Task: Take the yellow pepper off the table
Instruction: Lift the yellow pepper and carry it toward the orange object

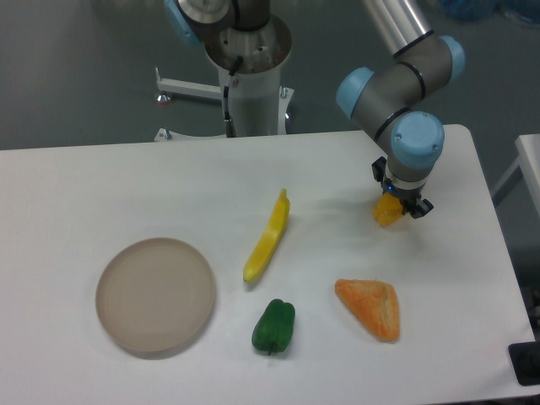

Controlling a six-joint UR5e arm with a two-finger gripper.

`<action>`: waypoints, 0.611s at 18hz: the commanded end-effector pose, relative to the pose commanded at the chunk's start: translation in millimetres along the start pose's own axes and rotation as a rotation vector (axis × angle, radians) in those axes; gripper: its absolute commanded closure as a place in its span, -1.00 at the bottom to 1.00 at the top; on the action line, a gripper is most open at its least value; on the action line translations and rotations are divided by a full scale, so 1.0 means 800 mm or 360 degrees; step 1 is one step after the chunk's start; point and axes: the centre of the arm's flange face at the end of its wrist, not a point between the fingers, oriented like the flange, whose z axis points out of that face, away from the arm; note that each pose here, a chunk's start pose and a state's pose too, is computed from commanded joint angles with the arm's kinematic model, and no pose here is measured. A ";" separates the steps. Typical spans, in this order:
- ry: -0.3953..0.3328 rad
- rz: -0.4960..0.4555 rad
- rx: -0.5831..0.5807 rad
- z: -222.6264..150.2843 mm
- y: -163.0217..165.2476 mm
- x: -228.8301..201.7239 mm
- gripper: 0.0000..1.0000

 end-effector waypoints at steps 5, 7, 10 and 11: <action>-0.0049 -0.0033 0.0148 -0.046 -0.005 -0.020 -0.11; -0.0087 -0.0033 0.0210 -0.062 -0.012 -0.028 -0.10; -0.0121 -0.0094 0.0337 -0.081 -0.026 -0.036 -0.10; -0.0127 -0.0123 0.0366 -0.086 -0.034 -0.039 -0.10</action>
